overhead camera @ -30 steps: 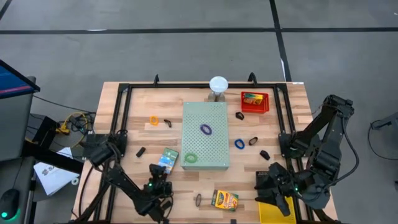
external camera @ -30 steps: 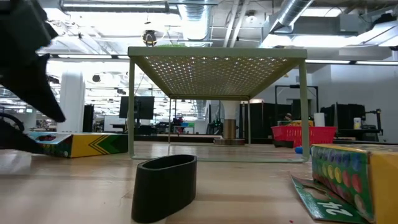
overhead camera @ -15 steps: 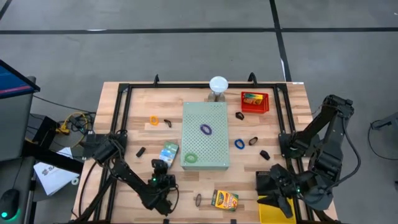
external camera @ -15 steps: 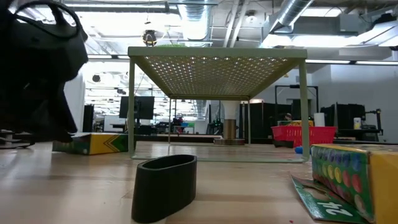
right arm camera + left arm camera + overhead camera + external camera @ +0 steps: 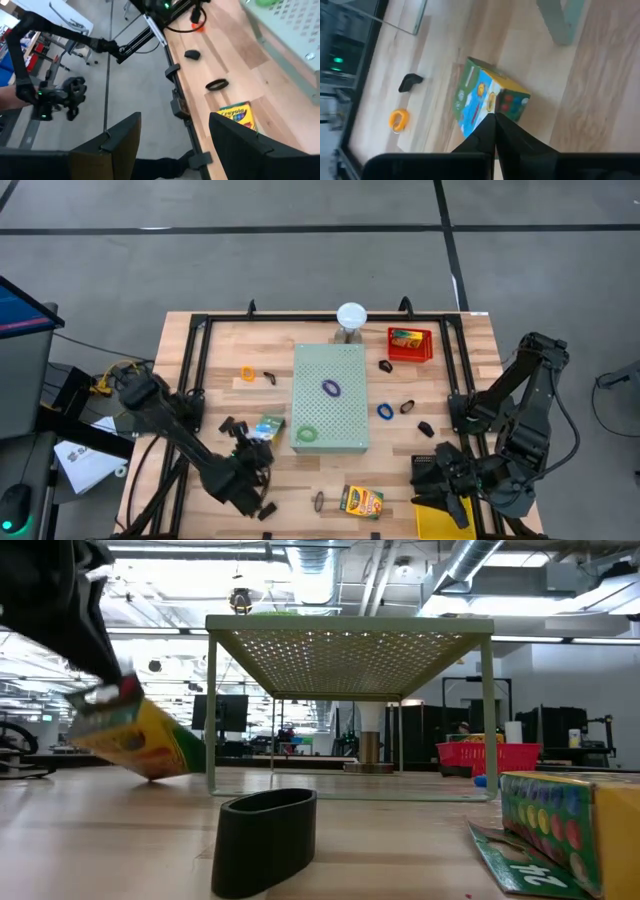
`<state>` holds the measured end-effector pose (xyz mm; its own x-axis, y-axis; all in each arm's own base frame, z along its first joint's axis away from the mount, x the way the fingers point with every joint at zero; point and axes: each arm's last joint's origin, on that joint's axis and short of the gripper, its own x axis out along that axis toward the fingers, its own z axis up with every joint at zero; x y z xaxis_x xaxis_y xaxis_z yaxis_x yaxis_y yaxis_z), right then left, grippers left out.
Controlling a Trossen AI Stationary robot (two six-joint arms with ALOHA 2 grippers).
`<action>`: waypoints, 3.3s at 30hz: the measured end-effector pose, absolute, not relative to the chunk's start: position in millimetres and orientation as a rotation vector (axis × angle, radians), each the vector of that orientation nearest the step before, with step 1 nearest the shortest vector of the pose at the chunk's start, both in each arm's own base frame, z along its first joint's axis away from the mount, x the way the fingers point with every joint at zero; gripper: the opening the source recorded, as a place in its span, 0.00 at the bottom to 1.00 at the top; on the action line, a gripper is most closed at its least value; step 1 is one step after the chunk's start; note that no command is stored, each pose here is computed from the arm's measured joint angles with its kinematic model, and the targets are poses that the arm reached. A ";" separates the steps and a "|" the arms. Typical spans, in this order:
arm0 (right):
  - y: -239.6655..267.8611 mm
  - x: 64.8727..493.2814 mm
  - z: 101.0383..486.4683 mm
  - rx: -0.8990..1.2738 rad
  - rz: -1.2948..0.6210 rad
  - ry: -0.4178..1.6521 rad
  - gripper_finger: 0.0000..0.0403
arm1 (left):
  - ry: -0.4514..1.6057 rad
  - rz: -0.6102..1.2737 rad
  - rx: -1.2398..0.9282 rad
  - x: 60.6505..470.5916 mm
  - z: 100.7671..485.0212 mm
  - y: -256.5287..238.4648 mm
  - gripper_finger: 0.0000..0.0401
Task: Pick & Place Office Desk Supplies
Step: Put the top yellow crayon box into the red bin
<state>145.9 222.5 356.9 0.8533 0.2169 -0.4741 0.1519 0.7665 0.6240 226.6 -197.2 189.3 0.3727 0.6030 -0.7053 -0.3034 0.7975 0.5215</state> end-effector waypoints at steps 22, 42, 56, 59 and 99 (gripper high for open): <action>222.3 157.3 369.8 0.633 0.036 0.376 0.57 | 0.799 0.288 -0.291 161.2 304.5 -122.5 0.00; 223.2 156.4 370.4 0.663 0.037 0.375 0.57 | 1.098 -0.073 -0.126 188.6 170.2 -231.3 0.64; 222.7 155.9 368.6 0.675 0.031 0.393 0.57 | 1.156 -0.095 -0.263 210.9 173.0 -262.2 0.60; 222.6 155.9 368.5 0.664 0.033 0.393 0.57 | 1.089 -0.148 -0.392 213.7 188.9 -266.4 0.57; 219.3 153.4 362.2 0.675 -0.019 0.431 0.57 | 1.195 0.562 0.276 211.6 185.2 -286.5 0.56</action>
<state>153.4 219.3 362.2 0.9117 0.1213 -0.3925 0.1545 0.7841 0.6011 211.6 -286.5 185.2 0.2528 0.5482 -0.7972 -0.2651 0.8317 0.4878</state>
